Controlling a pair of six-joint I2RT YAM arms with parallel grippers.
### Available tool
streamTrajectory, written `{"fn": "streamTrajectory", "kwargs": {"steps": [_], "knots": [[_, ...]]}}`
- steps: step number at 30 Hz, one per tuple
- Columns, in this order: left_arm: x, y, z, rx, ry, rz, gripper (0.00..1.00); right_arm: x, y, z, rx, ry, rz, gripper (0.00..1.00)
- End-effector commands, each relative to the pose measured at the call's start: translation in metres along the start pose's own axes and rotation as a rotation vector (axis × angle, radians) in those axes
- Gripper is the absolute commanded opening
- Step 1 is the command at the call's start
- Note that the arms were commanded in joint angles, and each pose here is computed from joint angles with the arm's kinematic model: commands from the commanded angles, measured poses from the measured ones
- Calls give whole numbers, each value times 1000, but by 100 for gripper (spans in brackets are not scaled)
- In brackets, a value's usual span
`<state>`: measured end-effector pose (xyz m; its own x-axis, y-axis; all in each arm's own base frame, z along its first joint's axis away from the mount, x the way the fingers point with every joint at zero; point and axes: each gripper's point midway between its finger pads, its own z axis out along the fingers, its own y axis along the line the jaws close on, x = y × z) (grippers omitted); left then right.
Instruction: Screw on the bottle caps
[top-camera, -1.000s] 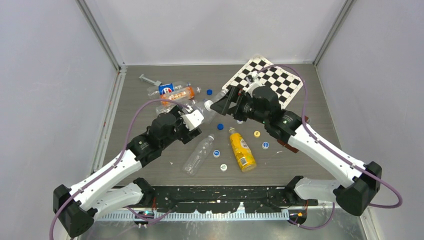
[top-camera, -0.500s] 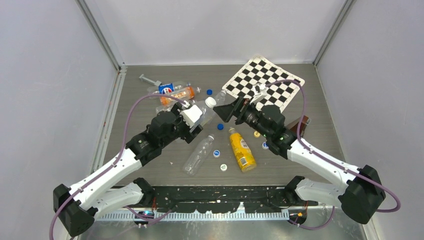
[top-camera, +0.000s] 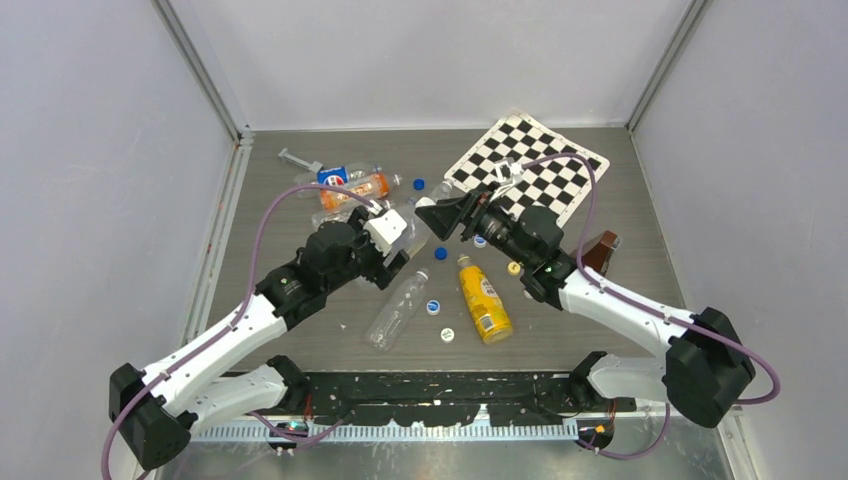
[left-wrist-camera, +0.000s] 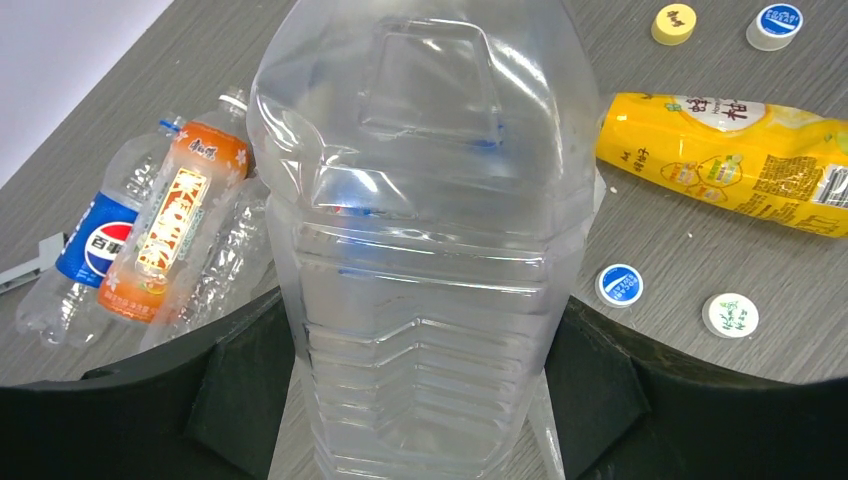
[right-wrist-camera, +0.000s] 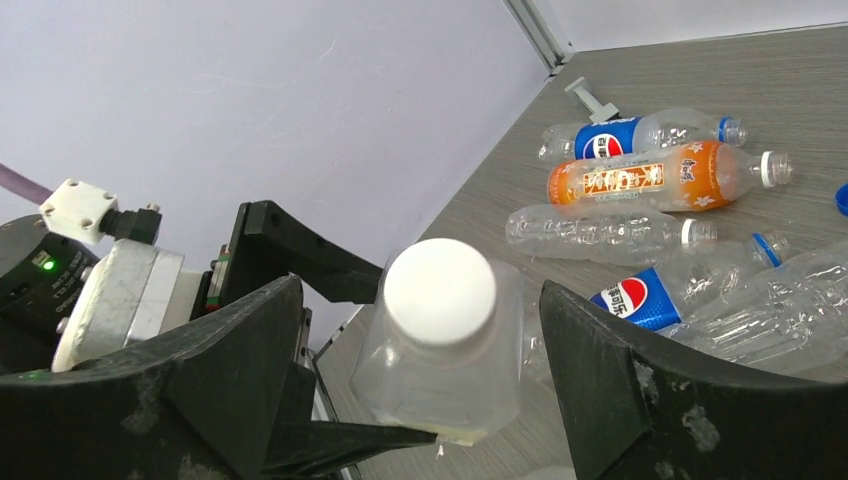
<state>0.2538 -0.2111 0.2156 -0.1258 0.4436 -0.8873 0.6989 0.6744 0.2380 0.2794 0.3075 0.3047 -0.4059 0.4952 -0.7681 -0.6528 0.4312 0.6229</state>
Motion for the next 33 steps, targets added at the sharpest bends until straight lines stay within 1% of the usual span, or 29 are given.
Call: {"fn": "streamTrajectory", "kwargs": {"steps": [1,6,10,13,14,15,16,17,18,20,22,23,24,25,26,30,33], "knots": [[-39,4,-2,0,-130,-26,0,-21,17,16,-59,-49,-19,91],[-39,4,-1,3,-128,-29,0,-11,13,27,-57,-12,20,82],[-39,3,0,3,-129,-36,0,-1,8,33,-51,17,30,73],[-38,3,2,6,-123,-39,0,2,7,35,-47,26,34,57],[-37,2,2,7,-121,-41,0,3,6,35,-45,29,34,46],[-37,2,3,7,-118,-42,1,3,6,35,-45,31,29,39],[-36,2,3,6,-115,-43,5,1,7,35,-45,28,23,27],[-36,3,3,4,-112,-43,12,1,6,34,-36,35,6,20],[-36,4,3,-2,-108,-44,25,-2,8,33,-34,31,-4,10],[-35,6,2,-16,-103,-46,49,-7,7,31,-9,39,-48,2],[-36,11,-1,-40,-100,-47,76,-9,-2,26,62,70,-87,1],[-35,14,-2,-56,-96,-48,86,-17,0,26,72,65,-128,1],[-36,17,-3,-74,-96,-48,93,-24,-2,23,109,72,-144,1],[-36,20,-5,-90,-95,-49,98,-31,-7,20,146,69,-183,0],[-37,23,-7,-105,-97,-50,99,-37,-7,18,168,76,-202,0],[-38,31,-12,-145,-101,-51,100,-69,-18,10,289,60,-336,0],[-38,35,-13,-169,-95,-54,100,-91,-36,3,400,46,-436,0]]}}
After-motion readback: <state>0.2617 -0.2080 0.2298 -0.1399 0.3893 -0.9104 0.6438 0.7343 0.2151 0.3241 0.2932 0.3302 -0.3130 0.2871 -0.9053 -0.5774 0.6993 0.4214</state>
